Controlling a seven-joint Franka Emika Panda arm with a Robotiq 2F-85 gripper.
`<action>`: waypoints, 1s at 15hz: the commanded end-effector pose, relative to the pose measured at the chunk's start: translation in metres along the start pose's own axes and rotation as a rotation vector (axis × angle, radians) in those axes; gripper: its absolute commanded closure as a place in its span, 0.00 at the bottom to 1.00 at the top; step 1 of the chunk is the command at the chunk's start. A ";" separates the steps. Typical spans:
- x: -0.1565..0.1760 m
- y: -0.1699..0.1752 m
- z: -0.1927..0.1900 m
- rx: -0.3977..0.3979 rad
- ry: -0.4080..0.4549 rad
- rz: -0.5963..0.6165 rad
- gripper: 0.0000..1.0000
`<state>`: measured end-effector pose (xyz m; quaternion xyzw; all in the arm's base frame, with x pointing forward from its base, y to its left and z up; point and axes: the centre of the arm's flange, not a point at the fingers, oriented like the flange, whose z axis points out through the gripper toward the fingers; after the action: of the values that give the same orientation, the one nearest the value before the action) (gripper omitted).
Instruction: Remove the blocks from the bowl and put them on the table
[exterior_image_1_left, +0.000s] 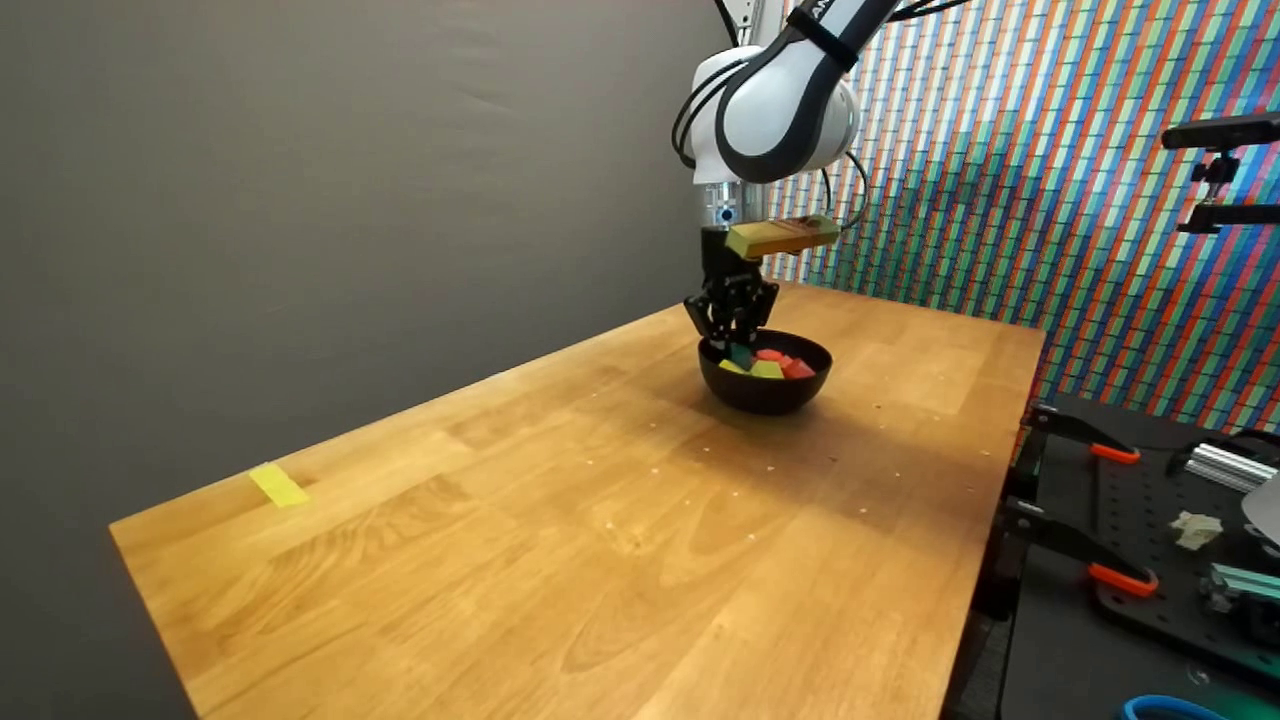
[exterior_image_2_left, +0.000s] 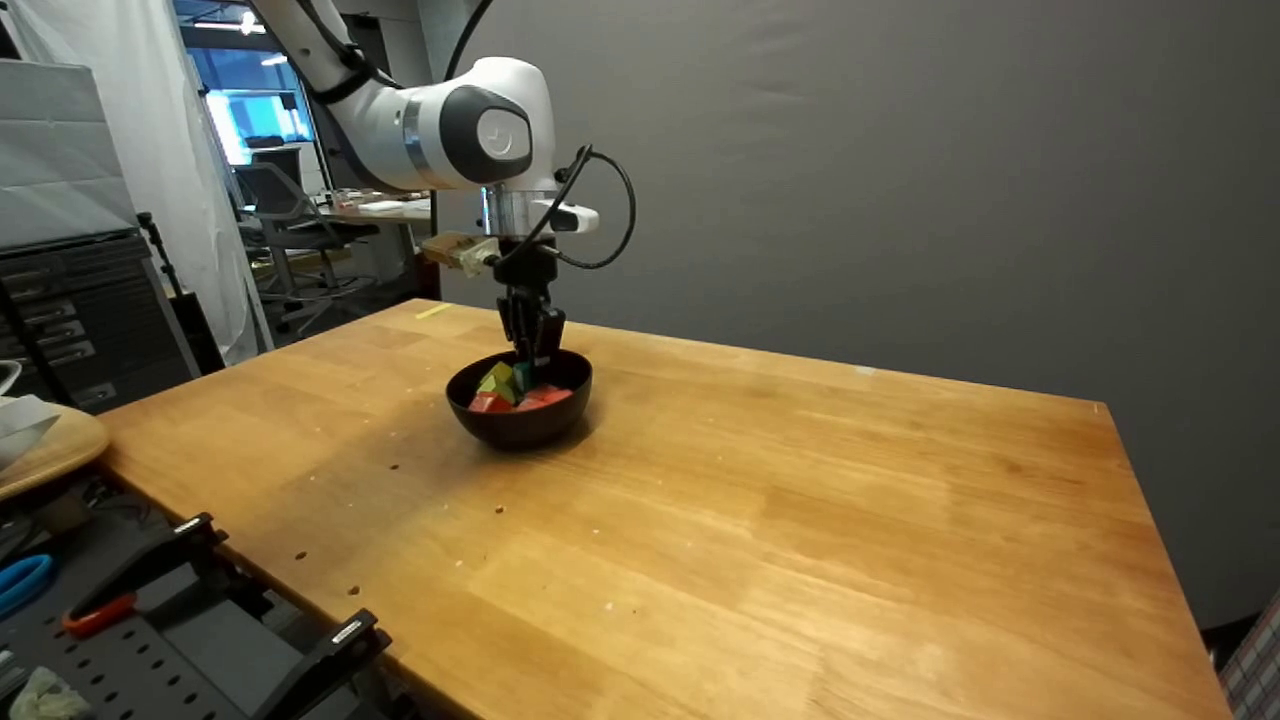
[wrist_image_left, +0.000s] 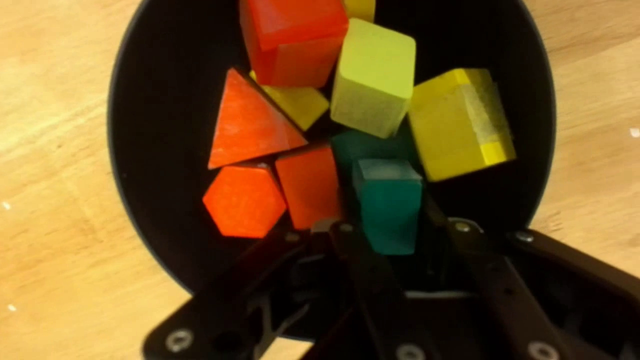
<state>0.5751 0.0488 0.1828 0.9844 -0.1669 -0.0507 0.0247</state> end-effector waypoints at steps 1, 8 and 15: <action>0.004 -0.011 -0.020 -0.012 0.017 0.005 0.88; -0.064 -0.073 -0.078 -0.176 0.110 -0.169 0.88; -0.100 -0.163 -0.064 -0.037 0.105 -0.326 0.88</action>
<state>0.5345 0.2220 0.2548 0.9970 -0.0140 0.0023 0.0760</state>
